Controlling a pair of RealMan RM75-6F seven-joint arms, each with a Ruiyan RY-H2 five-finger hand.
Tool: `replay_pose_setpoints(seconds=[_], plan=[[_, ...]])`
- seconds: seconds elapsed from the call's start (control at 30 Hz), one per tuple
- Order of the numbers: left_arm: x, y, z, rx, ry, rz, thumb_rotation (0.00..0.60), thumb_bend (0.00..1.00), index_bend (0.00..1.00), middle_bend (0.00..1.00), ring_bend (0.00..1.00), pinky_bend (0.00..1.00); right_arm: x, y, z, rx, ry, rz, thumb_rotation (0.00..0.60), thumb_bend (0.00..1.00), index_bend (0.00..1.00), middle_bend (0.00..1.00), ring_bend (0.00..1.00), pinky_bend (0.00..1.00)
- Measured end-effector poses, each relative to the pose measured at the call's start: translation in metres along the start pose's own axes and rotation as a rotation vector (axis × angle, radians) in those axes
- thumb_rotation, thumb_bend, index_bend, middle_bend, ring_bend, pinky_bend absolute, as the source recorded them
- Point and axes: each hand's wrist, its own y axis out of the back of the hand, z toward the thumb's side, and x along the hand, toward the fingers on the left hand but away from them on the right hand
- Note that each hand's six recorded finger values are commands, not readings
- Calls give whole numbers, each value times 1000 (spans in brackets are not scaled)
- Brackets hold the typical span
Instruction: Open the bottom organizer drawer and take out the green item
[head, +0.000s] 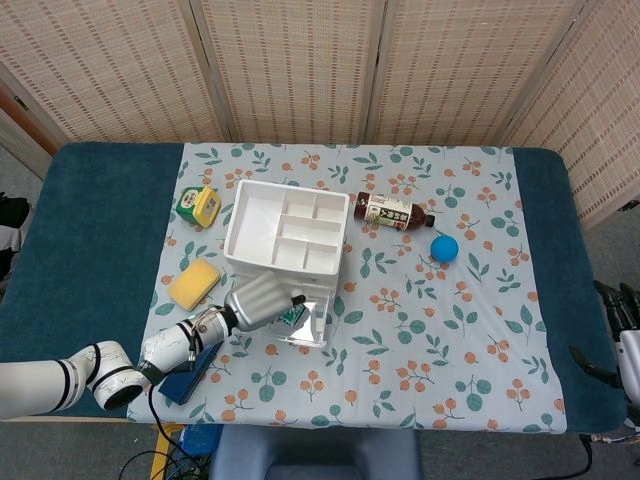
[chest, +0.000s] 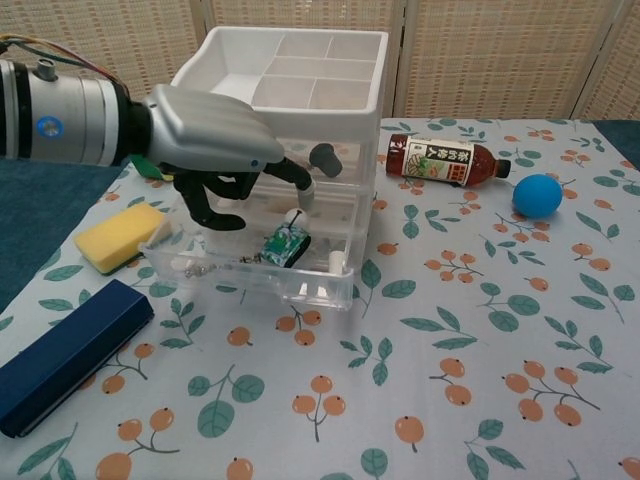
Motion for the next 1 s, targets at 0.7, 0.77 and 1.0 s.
replay_pose_setpoints(seconds=[0.7,0.77,1.0], plan=[[6,-21,1,368,-109,183,600,145,265,962,1000,1000,1,1,2,6,1,-2,600,234,14,110,72,150],[5,-25,1,388,-106,189,600,141,264,962,1000,1000,1,1,2,7,1,-2,600,234,14,110,72,150],[6,-30,6,407,-127,197,600,141,262,962,1000,1000,0,1,3,8,-1,1,600,234,14,110,72,151]])
